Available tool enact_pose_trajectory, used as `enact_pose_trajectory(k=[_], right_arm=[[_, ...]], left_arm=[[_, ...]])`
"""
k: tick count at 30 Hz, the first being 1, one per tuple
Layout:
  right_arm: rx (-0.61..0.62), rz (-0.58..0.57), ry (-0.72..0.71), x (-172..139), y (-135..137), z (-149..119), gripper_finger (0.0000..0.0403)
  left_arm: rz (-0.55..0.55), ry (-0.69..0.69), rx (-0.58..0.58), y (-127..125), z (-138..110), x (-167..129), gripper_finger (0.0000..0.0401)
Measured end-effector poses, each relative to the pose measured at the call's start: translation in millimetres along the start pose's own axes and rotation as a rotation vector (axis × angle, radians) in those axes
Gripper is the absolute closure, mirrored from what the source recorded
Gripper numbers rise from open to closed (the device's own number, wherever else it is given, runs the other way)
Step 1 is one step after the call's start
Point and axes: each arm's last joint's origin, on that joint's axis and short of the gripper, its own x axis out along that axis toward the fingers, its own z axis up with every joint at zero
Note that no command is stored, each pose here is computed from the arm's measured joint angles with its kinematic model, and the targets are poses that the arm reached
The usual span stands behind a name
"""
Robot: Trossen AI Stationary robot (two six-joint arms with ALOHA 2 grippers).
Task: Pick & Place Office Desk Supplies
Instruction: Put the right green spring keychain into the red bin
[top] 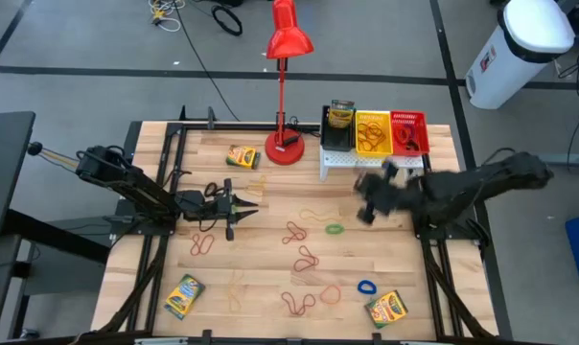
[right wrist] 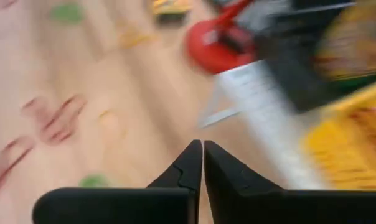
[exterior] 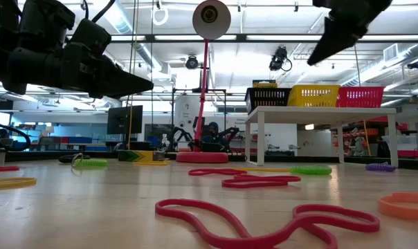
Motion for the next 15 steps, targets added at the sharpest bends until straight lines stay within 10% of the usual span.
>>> enact_pose_trajectory(k=[15], right_arm=[[-0.148,0.063,0.314,45.9,99.6,-49.3,0.0387]], left_arm=[[0.0,0.001,0.008,0.0,-0.2,0.0,0.0323]])
